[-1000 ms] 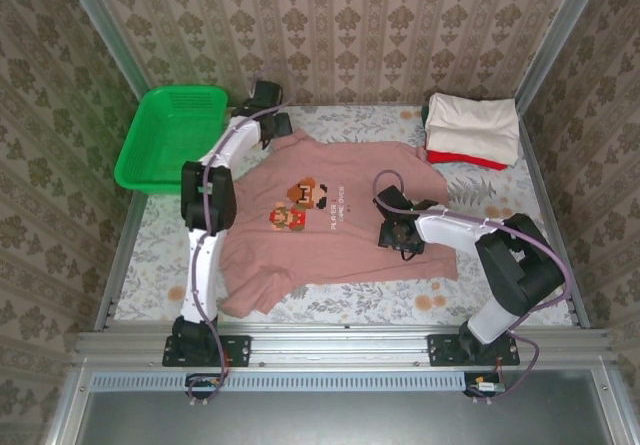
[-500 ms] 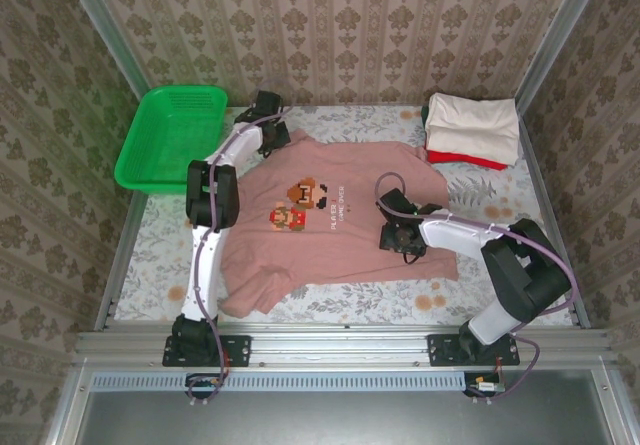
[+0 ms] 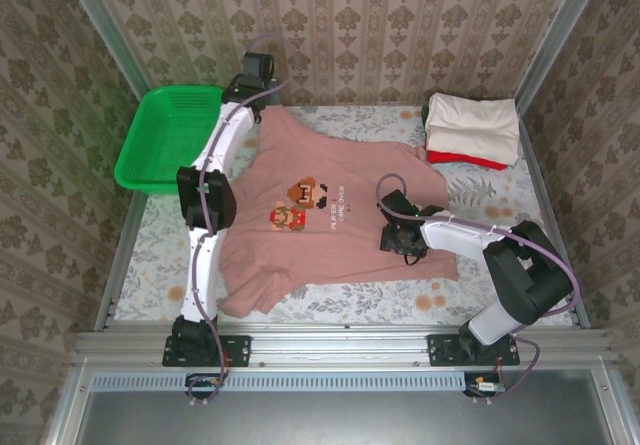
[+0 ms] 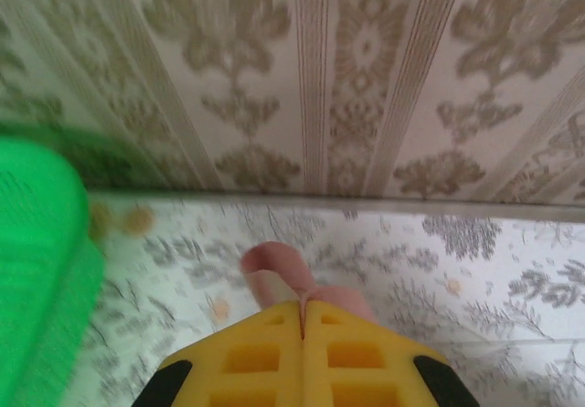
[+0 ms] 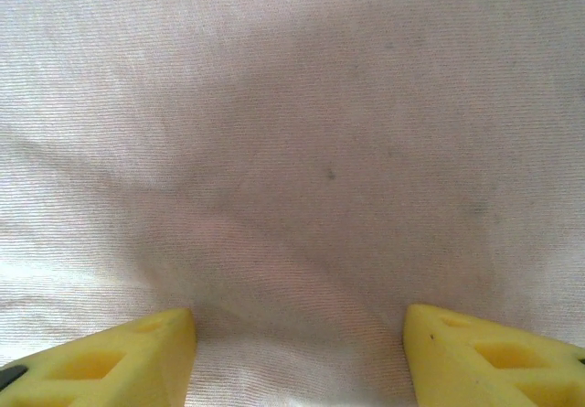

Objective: Fold and stack the t-shirts

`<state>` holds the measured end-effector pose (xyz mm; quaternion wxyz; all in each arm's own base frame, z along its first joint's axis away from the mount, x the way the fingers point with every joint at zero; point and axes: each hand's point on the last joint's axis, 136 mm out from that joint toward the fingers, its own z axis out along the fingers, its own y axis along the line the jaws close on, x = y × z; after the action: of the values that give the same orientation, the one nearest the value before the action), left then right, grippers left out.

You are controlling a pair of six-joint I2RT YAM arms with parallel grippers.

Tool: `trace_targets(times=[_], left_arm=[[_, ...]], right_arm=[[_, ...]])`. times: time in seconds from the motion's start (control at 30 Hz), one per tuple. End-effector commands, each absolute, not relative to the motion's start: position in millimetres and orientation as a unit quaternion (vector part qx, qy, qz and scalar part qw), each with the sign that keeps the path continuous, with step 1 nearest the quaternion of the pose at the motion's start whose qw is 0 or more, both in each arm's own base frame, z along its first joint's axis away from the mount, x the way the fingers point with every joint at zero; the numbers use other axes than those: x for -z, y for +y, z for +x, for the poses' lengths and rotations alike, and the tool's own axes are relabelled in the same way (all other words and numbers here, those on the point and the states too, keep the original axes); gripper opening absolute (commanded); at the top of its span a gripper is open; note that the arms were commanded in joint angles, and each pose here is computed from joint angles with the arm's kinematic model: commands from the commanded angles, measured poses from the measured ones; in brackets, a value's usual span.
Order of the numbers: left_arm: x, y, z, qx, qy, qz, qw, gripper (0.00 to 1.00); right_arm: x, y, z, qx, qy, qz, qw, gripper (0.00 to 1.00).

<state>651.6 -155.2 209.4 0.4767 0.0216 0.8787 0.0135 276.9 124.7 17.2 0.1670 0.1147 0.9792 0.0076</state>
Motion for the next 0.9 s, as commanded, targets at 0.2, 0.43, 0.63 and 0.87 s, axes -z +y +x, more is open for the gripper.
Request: trace_targets(times=[0.2,0.43,0.63,0.87], left_arm=[[-204,-116,676,-0.130,0.857,0.062,0.495,0.11],[-190,-123,669,-0.074,0.881,0.061,0.463,0.89],[-193,-130,588,-0.017,0.932,0.047,0.359,0.98],[-112,-149,451,0.106,0.962,-0.012,0.252,1.00]], right_arm=[[-19,127,273,-0.005,0.983,0.099,0.157,0.64],[-26,130,279,-0.011,0.981,0.101,0.167,0.64],[-39,135,292,-0.010,0.979,0.087,0.183,0.64],[-47,146,315,-0.011,0.977,0.078,0.198,0.64]])
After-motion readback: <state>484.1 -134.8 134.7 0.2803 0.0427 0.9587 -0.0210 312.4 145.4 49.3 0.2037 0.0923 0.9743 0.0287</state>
